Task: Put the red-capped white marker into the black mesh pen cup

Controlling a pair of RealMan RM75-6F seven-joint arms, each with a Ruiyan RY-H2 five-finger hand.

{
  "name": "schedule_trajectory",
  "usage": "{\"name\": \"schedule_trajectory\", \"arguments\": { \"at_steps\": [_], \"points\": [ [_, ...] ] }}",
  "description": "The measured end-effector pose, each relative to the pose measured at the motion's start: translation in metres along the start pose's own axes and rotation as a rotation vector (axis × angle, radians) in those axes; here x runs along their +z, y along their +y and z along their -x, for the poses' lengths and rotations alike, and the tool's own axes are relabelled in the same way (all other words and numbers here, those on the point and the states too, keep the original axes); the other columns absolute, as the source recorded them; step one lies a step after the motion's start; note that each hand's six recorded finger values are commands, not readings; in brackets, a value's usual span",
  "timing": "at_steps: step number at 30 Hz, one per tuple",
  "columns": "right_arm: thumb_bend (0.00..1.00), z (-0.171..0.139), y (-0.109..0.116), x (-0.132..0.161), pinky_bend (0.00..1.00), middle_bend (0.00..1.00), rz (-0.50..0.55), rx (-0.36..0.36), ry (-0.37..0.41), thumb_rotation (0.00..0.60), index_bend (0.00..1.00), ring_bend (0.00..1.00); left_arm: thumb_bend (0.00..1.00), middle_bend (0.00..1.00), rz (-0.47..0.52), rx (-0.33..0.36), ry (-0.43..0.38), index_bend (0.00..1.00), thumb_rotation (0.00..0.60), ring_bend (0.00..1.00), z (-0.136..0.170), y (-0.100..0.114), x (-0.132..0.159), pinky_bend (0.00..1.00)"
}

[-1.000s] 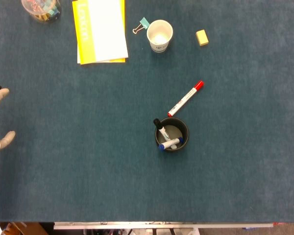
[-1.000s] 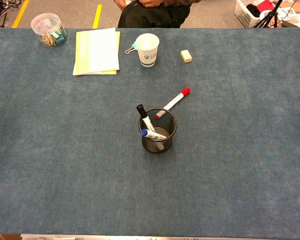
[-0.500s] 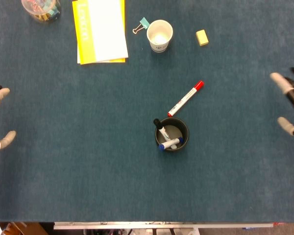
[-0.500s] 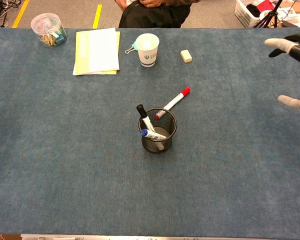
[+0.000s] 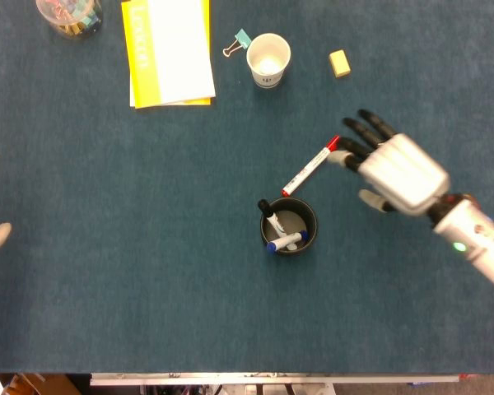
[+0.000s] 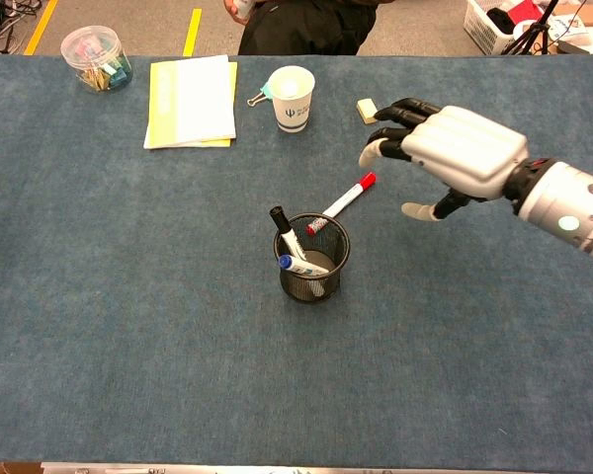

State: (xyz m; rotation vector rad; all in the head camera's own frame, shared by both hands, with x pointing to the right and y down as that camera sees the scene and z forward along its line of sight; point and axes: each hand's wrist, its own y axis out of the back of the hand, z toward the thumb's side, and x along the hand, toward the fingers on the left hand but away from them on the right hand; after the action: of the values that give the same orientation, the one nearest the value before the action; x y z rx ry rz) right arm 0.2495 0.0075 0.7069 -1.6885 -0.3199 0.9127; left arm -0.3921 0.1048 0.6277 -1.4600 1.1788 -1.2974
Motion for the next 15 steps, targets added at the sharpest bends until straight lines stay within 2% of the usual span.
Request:
{"name": "schedule_trajectory", "arguments": {
  "at_steps": [9,15],
  "points": [
    [0.25,0.042,-0.025,0.026,0.0,0.27,-0.133,0.03,0.086,0.6,0.39,0.04,0.15,0.18,-0.006,0.002,0.017,0.18,0.6,0.17,0.002,0.002,-0.006,0.15],
    [0.25,0.054,-0.04,0.041,0.0,0.27,-0.186,0.059,0.129,0.6,0.39,0.04,0.15,0.18,-0.01,-0.002,0.025,0.18,0.6,0.17,0.003,0.001,-0.01,0.15]
  ]
}}
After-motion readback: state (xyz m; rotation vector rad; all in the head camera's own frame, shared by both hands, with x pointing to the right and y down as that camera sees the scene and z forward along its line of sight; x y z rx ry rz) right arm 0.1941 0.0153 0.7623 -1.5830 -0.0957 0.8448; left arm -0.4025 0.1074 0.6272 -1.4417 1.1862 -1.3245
